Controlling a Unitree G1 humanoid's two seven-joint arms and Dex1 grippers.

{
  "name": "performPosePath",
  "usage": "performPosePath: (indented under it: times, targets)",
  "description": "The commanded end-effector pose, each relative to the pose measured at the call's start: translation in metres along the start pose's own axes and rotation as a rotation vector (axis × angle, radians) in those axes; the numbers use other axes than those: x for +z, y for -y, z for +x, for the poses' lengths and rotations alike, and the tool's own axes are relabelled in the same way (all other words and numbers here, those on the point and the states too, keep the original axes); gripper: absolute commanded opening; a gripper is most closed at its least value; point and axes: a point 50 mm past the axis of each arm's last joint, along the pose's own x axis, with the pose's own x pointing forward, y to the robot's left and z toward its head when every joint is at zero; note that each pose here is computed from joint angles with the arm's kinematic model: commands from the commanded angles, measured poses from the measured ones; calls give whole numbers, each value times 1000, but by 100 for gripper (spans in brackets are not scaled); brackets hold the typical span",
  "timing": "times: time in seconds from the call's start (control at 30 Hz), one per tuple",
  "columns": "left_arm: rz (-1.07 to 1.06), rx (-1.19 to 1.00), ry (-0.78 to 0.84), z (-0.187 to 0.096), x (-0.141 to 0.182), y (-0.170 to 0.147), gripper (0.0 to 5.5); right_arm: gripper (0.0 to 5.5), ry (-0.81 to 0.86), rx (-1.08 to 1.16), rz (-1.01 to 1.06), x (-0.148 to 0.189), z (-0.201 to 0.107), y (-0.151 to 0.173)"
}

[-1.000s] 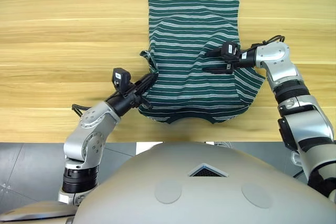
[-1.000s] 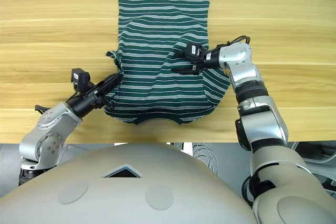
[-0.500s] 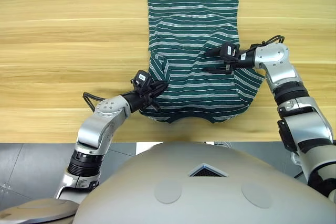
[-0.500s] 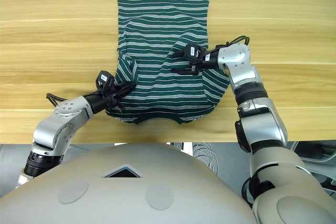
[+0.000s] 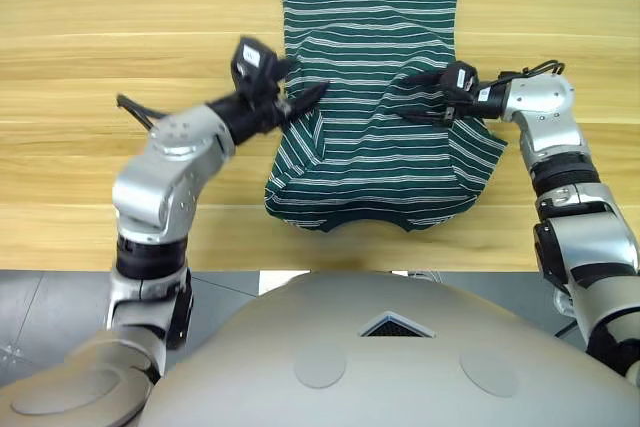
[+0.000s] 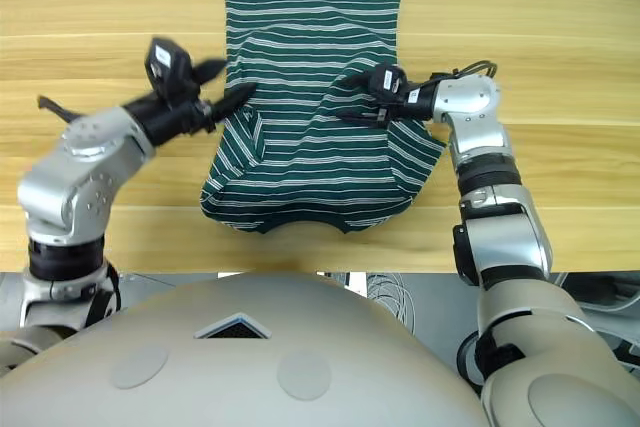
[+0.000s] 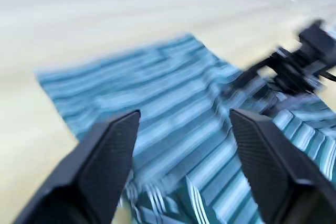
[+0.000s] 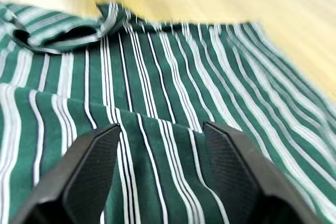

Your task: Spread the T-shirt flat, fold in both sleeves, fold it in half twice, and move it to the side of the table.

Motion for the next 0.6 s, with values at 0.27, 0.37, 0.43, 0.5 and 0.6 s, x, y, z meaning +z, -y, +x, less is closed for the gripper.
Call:
performPosePath:
  times: [0.27,0.37,0.43,0.5,0.6]
  targets:
    - [137,-92,-242,116,-39,-31,380,296,142,-279,123,-17,-89,-46]
    - [86,-85,-273,118,-55,-30,380,296,157,-416,239,-28,-123,-74]
    - [40,-33,-284,114,-65,-38,380,296,154,-473,299,-31,-141,-84]
    - [8,16,-295,108,-72,-45,380,296,127,-487,343,-37,-153,-91]
    - [-6,99,-296,101,-76,-55,380,296,80,-493,444,-50,-165,-107]
